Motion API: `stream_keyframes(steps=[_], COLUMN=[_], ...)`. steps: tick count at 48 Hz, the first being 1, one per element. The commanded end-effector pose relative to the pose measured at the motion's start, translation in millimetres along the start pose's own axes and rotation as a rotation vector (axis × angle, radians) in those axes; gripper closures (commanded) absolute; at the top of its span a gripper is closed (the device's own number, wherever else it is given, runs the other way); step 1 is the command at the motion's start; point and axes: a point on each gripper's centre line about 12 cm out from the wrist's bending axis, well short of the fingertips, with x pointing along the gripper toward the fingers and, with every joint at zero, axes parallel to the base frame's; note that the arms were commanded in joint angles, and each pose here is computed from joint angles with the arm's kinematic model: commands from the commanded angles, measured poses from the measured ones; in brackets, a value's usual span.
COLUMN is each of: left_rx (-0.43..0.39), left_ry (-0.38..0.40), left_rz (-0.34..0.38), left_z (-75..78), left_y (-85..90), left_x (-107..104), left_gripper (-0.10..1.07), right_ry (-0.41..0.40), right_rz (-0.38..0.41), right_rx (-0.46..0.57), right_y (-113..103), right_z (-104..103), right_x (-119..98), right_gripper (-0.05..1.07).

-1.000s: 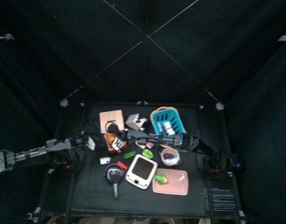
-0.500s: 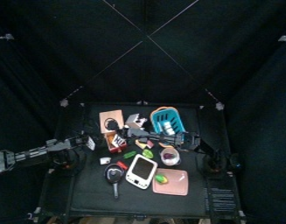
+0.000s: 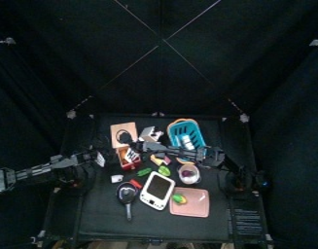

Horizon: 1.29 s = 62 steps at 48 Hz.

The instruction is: Grab carrot

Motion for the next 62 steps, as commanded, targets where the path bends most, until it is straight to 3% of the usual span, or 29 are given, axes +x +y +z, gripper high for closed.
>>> stream_keyframes(steps=[1,13,24,42,62], left_rx=[0.001,0.000,0.002,-0.002,-0.004], left_ry=[-0.012,-0.002,0.002,-0.002,-0.032], left_rz=[-0.003,0.001,0.004,0.008,-0.002], left_z=[4.4,0.4,-1.3,-0.7,3.6], left_y=[-1.5,0.3,1.2,2.1,1.5], left_x=[-0.6,0.2,0.6,0.6,0.5], left_gripper=[0.18,0.18,0.18,0.18,0.18], right_ry=[-0.073,0.073,0.060,0.112,0.136], right_rz=[0.028,0.064,0.128,0.128,0.129], right_rx=[0.005,0.044,0.054,0.059,0.049], right_y=[3.3,0.0,-5.0,-6.1,0.6], right_z=[21.7,3.4,15.5,12.4,7.7], right_x=[-41.1,-31.8,-36.9,-0.9,13.4], right_gripper=[0.42,0.28,0.13,0.12,0.12])
